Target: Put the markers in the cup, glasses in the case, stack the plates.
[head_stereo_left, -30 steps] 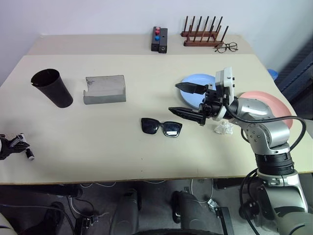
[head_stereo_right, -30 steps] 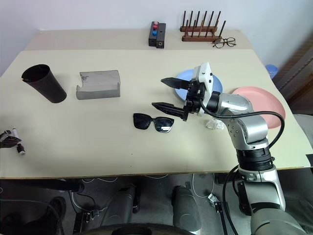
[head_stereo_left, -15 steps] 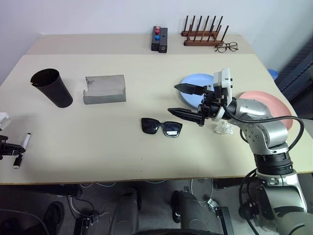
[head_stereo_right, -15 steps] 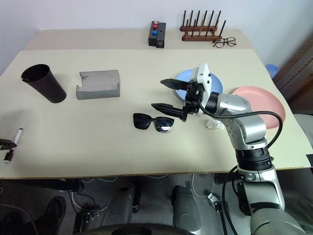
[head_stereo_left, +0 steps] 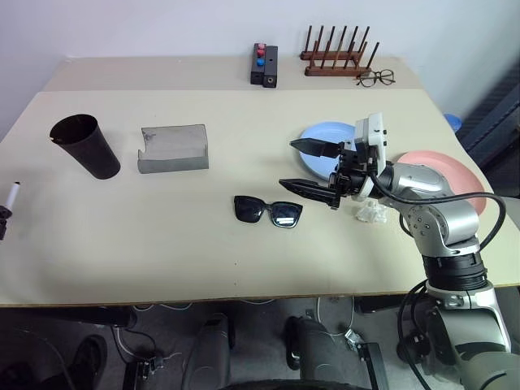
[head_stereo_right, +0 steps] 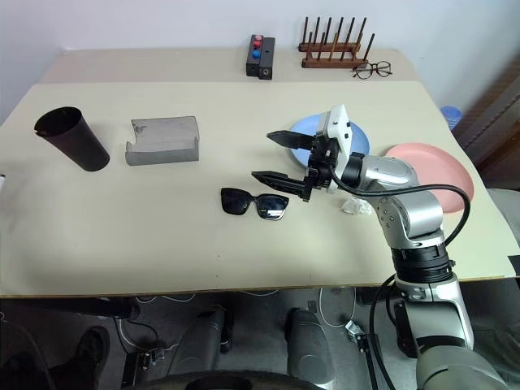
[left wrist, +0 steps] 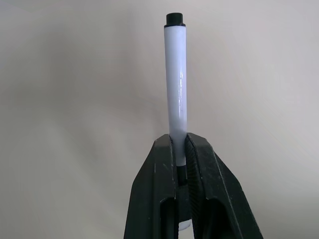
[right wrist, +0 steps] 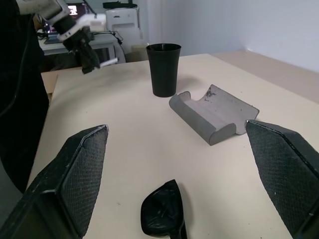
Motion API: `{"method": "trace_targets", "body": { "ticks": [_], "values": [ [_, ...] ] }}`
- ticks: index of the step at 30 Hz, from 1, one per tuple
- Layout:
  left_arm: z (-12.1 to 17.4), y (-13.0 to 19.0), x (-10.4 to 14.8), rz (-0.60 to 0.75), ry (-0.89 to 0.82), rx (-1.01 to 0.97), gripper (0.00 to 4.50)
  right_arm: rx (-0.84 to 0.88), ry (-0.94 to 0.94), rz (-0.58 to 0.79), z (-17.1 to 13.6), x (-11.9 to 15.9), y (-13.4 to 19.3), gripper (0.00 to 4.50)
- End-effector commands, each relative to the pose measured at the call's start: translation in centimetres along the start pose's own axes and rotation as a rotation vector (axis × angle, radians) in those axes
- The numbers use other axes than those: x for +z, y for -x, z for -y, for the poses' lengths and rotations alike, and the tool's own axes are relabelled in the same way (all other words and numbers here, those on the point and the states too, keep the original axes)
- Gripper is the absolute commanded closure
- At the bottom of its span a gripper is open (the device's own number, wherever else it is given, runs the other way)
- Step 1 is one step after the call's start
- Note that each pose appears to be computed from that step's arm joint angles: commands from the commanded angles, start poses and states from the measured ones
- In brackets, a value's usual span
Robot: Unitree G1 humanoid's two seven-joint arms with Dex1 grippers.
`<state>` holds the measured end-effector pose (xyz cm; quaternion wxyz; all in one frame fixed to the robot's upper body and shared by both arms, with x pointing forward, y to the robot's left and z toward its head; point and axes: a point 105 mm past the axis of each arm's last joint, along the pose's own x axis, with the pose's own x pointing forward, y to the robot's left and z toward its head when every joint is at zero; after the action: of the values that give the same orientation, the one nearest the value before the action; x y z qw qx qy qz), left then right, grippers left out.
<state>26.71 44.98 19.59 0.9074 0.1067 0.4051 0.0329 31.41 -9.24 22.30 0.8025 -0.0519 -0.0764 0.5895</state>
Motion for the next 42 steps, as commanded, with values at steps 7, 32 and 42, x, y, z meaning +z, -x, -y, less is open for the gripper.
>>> {"method": "trace_targets", "body": {
  "ticks": [7, 32, 42],
  "values": [
    [-1.8, 3.7, 4.3, 0.316, -0.056, 0.108, 4.46, 0.015, 0.050, 0.034, 0.0, 1.4, -0.2, 0.00],
    [0.4, 6.5, 15.0, 1.290, 0.113, 0.068, 4.46, -0.080, 0.083, 0.101, 1.7, 3.0, 0.2, 0.00],
    [2.8, 3.1, 14.7, 1.300, 0.156, -0.039, 4.46, -0.114, 0.067, 0.162, 1.8, 4.1, 0.6, 0.00]
  ]
}}
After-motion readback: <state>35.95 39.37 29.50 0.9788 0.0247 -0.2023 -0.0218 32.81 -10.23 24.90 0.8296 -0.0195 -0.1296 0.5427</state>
